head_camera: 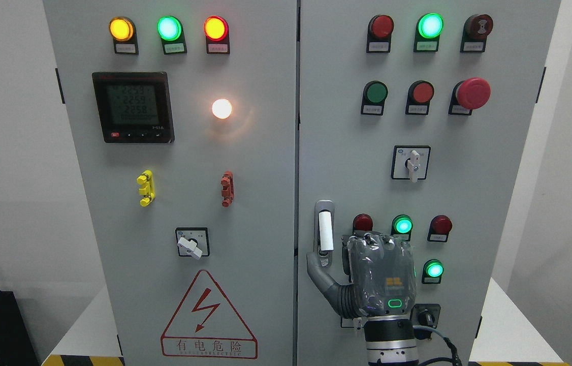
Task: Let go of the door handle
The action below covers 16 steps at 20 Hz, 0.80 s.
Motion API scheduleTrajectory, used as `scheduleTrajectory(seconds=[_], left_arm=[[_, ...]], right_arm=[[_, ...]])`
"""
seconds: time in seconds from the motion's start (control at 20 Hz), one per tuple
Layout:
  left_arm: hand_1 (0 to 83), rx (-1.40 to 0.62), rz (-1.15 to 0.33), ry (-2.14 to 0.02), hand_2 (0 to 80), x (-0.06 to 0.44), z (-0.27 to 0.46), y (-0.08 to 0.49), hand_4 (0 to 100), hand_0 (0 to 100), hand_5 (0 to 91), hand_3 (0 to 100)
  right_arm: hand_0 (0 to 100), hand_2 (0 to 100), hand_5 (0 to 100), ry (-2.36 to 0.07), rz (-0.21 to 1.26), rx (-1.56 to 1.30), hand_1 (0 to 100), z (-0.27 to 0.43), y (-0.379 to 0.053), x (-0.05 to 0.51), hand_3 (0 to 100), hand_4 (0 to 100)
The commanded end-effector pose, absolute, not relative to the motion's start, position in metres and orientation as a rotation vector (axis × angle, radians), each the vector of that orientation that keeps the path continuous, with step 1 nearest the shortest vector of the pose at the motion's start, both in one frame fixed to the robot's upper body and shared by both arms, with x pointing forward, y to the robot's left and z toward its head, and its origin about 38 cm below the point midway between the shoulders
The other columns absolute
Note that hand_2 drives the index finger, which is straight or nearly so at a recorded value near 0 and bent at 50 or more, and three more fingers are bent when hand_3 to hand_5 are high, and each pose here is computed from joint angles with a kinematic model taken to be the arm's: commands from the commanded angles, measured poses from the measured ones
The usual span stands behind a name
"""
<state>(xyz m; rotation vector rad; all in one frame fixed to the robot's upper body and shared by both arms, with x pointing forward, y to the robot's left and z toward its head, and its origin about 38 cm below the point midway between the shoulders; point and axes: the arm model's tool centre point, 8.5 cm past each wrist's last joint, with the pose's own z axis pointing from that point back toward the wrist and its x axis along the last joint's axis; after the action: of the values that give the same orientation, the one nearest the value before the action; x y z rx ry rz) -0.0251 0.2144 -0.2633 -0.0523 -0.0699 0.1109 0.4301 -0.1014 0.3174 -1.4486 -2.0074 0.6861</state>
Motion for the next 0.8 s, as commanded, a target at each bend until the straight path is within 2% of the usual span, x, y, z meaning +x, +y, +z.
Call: scheduleTrajectory(seconds=[0.0, 0.25, 0.75], left_arm=[[38.9, -0.055, 0.098, -0.085, 0.0, -0.0198, -0.2637, 0.2144, 0, 12, 0.0, 0], [38.9, -0.056, 0.098, -0.085, 0.0, -0.0198, -0.2637, 0.2134, 0, 12, 0.0, 0], [38.9, -0.055, 0.098, -0.085, 0.0, -0.0198, -0.2637, 0.2144, 0, 12, 0.0, 0]], right_arm=[[23, 100, 98, -1.996, 0.712, -1.445, 38, 0.3135, -0.0975, 0.4366, 100, 100], [32, 100, 98, -1.991, 0.706, -1.445, 42, 0.3123, -0.0991, 0.4364, 100, 100], [39, 100, 97, -1.984, 0.699, -1.444, 45, 0.3098, -0.1015, 0.435, 100, 100]])
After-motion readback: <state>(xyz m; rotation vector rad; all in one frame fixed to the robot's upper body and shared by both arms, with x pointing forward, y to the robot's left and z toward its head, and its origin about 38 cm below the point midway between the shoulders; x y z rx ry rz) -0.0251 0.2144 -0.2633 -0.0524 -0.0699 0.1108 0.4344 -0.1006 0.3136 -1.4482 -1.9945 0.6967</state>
